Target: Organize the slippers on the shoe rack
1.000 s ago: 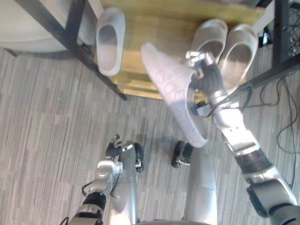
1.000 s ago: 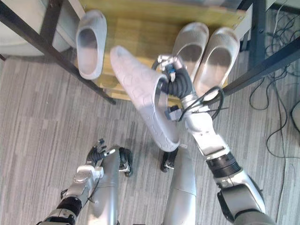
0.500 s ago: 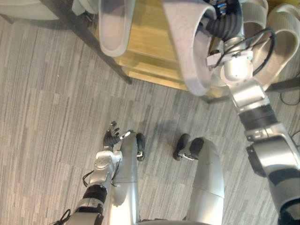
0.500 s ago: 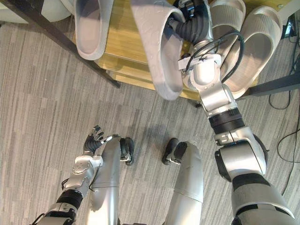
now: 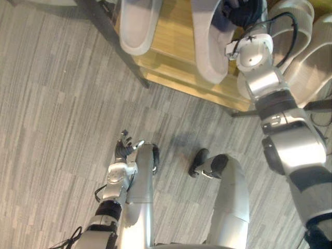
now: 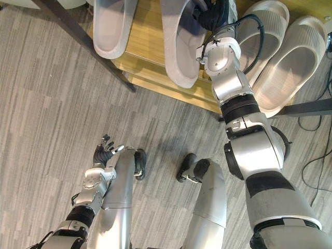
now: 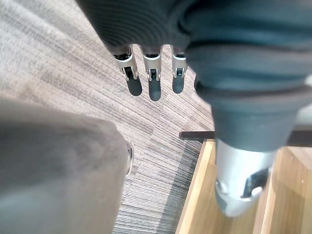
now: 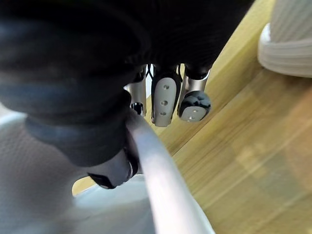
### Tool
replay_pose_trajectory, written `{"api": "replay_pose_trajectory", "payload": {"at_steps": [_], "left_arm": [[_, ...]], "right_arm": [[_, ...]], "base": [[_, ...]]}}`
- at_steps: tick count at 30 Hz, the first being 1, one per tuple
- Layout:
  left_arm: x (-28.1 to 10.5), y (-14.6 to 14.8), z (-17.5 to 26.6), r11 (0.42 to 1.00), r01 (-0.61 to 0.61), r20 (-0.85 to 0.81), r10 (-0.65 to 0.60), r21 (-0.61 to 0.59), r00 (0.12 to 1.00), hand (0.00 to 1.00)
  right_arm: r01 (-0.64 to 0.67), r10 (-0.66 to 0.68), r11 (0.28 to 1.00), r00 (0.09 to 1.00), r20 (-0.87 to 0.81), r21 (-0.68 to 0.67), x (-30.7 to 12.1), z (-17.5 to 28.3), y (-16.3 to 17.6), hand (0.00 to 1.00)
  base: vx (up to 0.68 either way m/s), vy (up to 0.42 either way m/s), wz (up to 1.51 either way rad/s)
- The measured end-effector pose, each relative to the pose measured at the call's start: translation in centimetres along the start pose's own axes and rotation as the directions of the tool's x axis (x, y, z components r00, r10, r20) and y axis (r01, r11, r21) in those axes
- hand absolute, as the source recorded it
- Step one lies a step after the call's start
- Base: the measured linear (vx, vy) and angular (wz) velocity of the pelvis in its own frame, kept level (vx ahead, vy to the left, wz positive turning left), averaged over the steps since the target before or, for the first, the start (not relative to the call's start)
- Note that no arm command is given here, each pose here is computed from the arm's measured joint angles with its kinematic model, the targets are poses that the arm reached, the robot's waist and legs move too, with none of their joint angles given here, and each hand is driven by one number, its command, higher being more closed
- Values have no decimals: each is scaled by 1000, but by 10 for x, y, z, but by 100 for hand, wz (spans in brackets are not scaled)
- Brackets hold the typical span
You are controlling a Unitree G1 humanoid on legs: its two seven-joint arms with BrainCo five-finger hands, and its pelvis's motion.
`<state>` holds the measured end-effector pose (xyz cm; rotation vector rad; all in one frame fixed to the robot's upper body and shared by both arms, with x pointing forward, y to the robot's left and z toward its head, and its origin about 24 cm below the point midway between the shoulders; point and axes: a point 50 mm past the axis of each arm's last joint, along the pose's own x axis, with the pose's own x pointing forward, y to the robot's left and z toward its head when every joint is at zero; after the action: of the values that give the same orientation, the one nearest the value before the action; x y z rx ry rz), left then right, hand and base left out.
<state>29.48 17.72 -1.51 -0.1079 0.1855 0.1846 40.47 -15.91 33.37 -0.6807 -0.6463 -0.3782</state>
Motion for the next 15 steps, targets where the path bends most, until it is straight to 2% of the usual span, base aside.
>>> {"api": "replay_pose_trajectory", "payload": {"at_steps": [3,4,15], "left_arm": [[0,-3,-1,1000,4,-8,-4,-6,1000,0],[1,-5,-3,1000,7,-18,-7,-7,1000,0],[3,-19,-5,999,27,-37,-29,-45,999,0]], "right_arm": [[9,-9,1000,999,-39,6,0,-6,0,100],[10,-9,1000,997,-77,5,-1,-12,1,0],[106,-94,993,979,-182,56,5,-21,-15,0]], "base": [[28,-33,25],[27,-30,19],[31,-23,17]]}}
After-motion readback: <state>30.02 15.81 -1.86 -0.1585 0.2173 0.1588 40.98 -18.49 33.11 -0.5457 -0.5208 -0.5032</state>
